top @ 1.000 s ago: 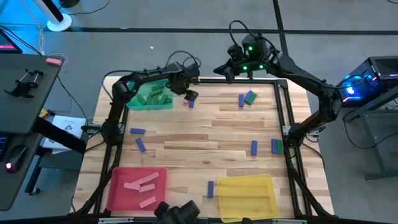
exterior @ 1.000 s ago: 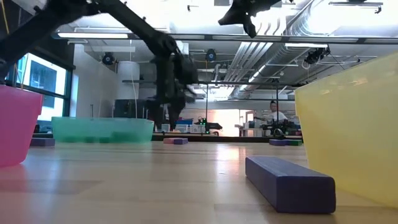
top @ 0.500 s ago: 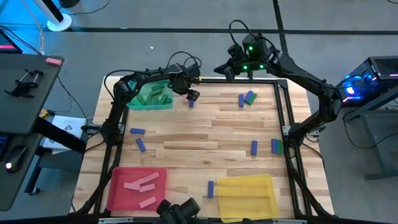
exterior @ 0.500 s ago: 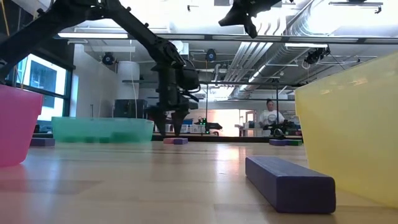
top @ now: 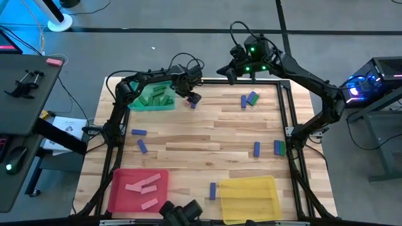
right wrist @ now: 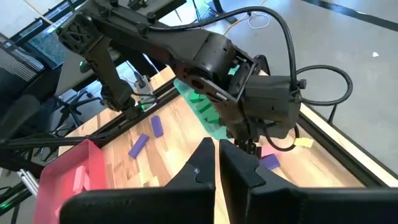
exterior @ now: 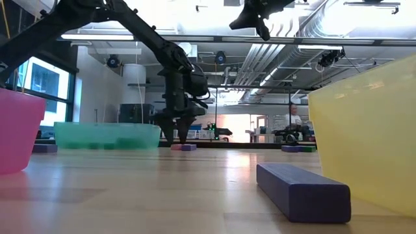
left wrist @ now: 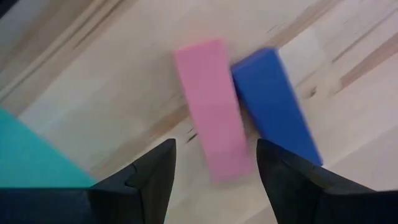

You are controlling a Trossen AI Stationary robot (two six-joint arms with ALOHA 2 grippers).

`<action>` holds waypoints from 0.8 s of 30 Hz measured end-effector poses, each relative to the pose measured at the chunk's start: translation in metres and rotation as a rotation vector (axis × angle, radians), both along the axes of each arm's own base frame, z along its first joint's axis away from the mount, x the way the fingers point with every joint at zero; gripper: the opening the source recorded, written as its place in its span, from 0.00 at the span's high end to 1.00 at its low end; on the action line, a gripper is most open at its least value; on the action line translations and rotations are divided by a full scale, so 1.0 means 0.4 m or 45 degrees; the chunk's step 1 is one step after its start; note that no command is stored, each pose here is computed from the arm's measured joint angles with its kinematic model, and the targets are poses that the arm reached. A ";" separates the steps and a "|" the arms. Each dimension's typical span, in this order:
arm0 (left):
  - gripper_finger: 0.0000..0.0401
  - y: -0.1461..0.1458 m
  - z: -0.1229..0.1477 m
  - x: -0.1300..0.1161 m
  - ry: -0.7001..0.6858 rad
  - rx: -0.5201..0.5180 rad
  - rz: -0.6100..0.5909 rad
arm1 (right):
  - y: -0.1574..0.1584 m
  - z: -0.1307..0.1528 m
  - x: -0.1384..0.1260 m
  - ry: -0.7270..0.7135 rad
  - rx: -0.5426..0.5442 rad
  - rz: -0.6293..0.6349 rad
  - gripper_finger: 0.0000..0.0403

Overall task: Sort blocks
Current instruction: Put the pink block into the pink bin

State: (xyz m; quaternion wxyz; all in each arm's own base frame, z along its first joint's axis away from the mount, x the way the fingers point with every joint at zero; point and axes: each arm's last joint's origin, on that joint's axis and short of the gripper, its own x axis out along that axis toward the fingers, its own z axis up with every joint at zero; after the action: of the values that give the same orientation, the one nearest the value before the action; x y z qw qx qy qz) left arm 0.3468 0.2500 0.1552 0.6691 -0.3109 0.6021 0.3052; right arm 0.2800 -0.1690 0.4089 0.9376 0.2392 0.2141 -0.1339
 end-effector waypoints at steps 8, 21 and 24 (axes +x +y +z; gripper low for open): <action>0.53 0.004 0.000 0.000 -0.004 0.021 -0.008 | 0.003 0.000 0.002 0.001 0.001 -0.003 1.00; 0.53 -0.002 0.005 0.007 -0.052 -0.029 -0.115 | 0.002 0.004 0.004 -0.018 -0.012 -0.002 1.00; 0.53 -0.008 0.004 0.009 -0.029 0.002 -0.233 | 0.002 0.004 0.004 -0.018 -0.012 -0.002 1.00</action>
State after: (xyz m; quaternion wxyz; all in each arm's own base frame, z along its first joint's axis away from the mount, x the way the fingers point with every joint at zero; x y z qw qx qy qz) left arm 0.3504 0.2466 0.1567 0.7012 -0.2573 0.6202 0.2397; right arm 0.2816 -0.1681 0.4104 0.9401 0.2359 0.2066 -0.1340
